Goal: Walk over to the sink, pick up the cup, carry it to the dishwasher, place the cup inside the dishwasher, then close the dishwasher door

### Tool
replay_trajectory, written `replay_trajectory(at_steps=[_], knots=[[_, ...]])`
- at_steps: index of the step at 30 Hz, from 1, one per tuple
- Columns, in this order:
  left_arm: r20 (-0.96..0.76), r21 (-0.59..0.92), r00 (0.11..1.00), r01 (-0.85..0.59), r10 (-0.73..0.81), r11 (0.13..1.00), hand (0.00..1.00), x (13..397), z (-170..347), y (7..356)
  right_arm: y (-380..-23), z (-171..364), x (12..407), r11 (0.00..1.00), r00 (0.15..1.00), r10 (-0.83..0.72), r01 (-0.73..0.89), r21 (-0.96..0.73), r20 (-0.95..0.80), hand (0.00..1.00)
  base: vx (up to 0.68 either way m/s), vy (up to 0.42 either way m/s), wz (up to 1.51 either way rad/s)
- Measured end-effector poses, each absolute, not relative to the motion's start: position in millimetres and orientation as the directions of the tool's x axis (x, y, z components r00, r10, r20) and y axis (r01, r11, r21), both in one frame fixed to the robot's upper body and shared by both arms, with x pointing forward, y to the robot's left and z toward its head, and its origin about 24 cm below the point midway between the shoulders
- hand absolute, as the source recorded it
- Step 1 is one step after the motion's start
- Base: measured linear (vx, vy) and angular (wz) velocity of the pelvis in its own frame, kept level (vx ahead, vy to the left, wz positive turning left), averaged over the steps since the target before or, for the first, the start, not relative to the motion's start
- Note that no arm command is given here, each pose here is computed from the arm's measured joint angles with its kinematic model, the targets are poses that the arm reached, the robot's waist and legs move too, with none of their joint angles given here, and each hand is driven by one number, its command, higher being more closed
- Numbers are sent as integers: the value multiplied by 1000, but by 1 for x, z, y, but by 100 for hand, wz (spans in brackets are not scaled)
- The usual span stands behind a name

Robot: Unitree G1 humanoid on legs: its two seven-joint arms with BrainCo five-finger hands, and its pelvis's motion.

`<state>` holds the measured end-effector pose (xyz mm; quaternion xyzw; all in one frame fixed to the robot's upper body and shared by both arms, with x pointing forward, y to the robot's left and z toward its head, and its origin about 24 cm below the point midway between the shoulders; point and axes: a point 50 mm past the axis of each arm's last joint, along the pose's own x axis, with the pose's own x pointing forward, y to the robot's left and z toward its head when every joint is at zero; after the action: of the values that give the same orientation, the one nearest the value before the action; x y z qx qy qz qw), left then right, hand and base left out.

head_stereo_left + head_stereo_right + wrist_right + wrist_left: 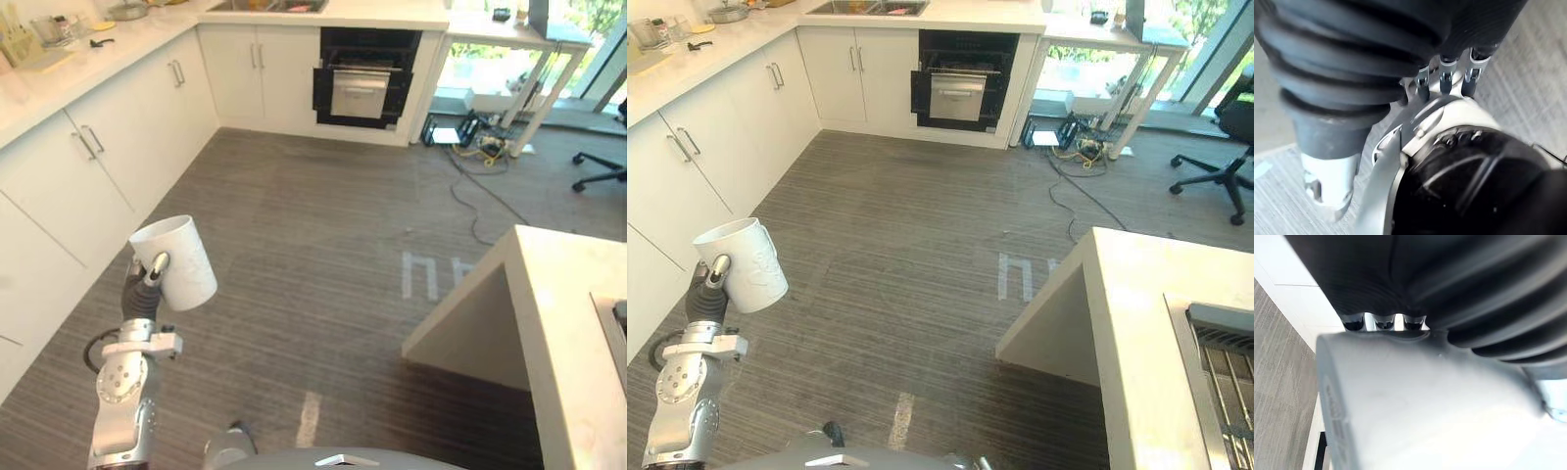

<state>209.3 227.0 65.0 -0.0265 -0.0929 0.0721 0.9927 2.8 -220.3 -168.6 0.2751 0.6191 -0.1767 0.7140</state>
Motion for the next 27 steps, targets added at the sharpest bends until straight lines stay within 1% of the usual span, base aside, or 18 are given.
replay_trajectory(at_steps=[3, 4, 5, 7, 10, 15, 16, 23, 27], knots=[[179, -96, 976, -110, 126, 989, 100, 213, 65, 222, -223, -168, 6, 796, 194, 71, 581, 172, -979, 0, -128, 68, 25], [156, -110, 985, -61, 78, 992, 100, 217, 60, 211, -227, -167, 7, 785, 208, 53, 596, 169, -977, 0, -174, 17, 45], [141, -117, 988, -42, 59, 992, 100, 218, 57, 206, -229, -166, 7, 783, 211, 43, 600, 164, -977, 0, -200, 12, 33], [82, -148, 996, -9, 22, 989, 100, 218, 45, 193, -235, -166, 4, 772, 194, 12, 622, 132, -981, 0, -136, -4, 2], [68, -166, 997, -13, 24, 986, 100, 219, 41, 189, -235, -165, 5, 788, 184, 11, 603, 122, -983, 0, -38, -10, -1], [25, -161, 998, -45, 50, 986, 100, 222, 32, 191, -224, -168, 8, 805, 185, 46, 575, 146, -982, 0, 8, -38, -13], [-22, -118, 993, -118, 116, 986, 100, 228, 23, 198, -202, -171, 28, 854, 180, 136, 477, 207, -974, 0, 8, -8, -5], [-26, -124, 991, -135, 133, 983, 100, 228, 22, 199, -205, -171, 24, 854, 177, 127, 480, 199, -976, 0, 0, 0, 0], [-65, -198, 980, -197, 188, 960, 100, 221, 15, 200, -210, -170, 21, 828, 197, 107, 526, 197, -975, 0, -63, -20, -1]])
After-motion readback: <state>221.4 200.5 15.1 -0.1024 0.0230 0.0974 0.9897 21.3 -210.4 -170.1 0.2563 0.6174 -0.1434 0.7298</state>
